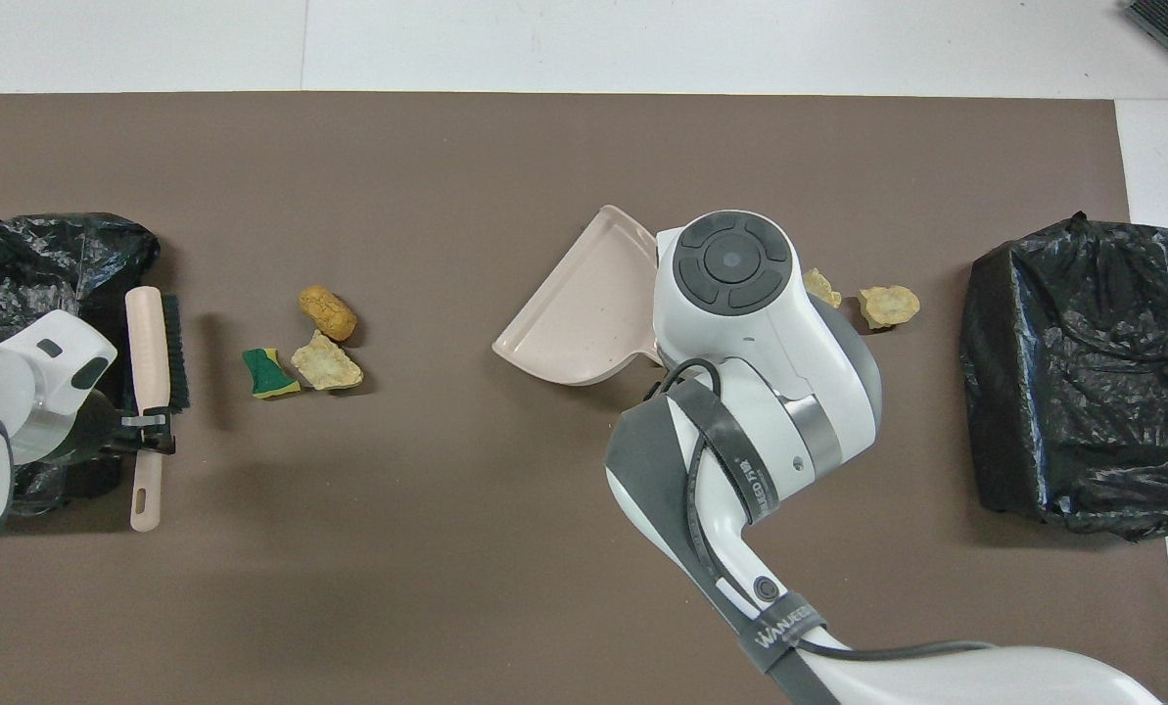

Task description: Sweep and dump trash in bin

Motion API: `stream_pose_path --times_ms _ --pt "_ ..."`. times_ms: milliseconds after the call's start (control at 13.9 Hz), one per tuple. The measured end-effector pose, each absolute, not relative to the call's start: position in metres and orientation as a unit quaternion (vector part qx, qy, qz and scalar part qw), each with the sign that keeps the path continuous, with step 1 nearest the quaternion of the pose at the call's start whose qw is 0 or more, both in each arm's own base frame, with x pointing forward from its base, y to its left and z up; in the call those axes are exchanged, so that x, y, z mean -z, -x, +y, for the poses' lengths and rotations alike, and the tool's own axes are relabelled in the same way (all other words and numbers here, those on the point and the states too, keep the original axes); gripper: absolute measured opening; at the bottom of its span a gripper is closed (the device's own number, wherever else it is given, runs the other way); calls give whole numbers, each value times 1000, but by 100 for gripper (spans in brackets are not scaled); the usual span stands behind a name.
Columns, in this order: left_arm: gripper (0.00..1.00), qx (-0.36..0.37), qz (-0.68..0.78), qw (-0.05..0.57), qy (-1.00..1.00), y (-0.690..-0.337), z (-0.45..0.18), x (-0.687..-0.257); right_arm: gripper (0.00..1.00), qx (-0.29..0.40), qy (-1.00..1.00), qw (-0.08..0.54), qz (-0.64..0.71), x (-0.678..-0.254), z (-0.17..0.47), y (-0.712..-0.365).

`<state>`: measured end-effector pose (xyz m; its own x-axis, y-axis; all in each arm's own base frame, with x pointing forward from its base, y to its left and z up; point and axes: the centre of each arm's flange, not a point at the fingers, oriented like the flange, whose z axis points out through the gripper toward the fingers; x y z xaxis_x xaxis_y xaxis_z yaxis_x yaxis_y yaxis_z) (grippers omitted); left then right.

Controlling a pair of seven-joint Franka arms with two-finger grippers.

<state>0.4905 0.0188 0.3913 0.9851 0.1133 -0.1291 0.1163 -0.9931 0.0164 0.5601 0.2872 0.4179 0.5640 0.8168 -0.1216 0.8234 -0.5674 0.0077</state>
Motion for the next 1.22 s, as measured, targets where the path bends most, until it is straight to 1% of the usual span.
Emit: stream_pose_path --times_ms 288,432,576,720,1008,1225 --pt "26 67 45 10 -997 -485 -4 -372 32 70 -778 18 624 -407 284 -551" --pt "26 60 46 16 -997 -483 -21 -362 32 75 -747 13 660 -401 278 -545" --pt "26 51 46 18 -997 -483 -37 -355 32 59 -718 14 694 -395 269 -548" --pt "26 44 31 18 -998 -485 -59 -349 32 44 -705 16 707 -387 260 -553" --pt "26 45 -1 15 -999 -479 -112 -339 32 37 -702 18 711 -380 260 -554" --pt "26 48 -18 32 -998 -469 -148 -340 32 36 -701 18 712 -376 263 -555"
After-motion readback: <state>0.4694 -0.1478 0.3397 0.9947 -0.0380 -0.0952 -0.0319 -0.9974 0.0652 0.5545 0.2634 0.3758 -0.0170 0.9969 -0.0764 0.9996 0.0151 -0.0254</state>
